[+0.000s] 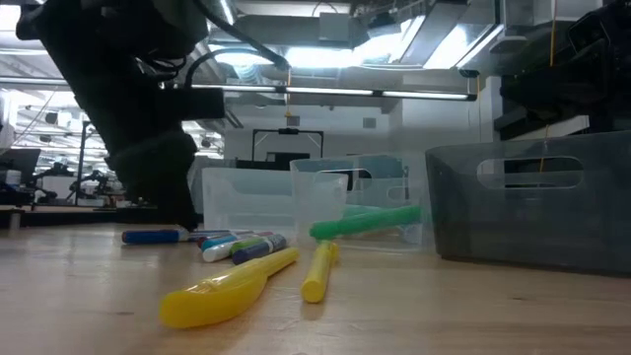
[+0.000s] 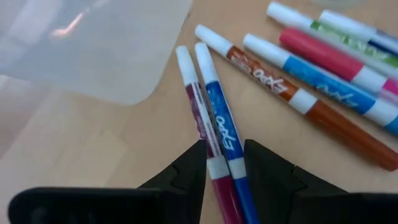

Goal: Pick & Place Markers
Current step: Put the right red marker pen into the left transparent bin

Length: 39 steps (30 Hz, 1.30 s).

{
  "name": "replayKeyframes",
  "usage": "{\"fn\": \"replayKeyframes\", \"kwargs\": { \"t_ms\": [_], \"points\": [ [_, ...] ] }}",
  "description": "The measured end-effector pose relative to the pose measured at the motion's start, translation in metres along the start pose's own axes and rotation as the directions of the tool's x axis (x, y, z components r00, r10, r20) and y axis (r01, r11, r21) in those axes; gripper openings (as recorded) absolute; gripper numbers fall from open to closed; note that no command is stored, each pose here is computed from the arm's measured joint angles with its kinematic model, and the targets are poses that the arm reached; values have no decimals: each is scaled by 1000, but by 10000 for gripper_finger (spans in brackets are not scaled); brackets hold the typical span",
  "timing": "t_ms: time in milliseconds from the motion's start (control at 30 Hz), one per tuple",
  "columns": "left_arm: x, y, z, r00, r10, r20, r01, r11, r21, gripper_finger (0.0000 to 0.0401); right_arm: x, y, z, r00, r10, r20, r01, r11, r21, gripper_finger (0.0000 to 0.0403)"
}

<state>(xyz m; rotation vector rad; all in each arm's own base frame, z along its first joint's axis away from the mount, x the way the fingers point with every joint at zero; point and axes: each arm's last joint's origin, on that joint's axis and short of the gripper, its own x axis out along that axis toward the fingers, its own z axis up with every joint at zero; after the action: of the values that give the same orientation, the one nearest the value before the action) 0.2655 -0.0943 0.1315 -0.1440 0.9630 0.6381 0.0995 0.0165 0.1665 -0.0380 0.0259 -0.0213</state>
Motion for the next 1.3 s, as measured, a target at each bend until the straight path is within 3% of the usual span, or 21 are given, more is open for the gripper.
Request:
{"fn": "replayKeyframes", "kwargs": {
  "t_ms": [233,567,900,1300],
  "points": [
    [-16,2,4,996,4,92,-3,1000,-11,102,0,0,0,1000,0,0,0,1000,0,152],
    [-10,4,3,995,49,86,-42,996,-73,102,0,0,0,1000,0,0,0,1000,0,152],
    [-2,2,-1,996,63,61,-58,996,-70,102,0,0,0,1000,0,0,0,1000,0,152],
    [20,16,-32,997,-8,83,20,990,-141,102,0,0,0,1000,0,0,0,1000,0,152]
  ]
}}
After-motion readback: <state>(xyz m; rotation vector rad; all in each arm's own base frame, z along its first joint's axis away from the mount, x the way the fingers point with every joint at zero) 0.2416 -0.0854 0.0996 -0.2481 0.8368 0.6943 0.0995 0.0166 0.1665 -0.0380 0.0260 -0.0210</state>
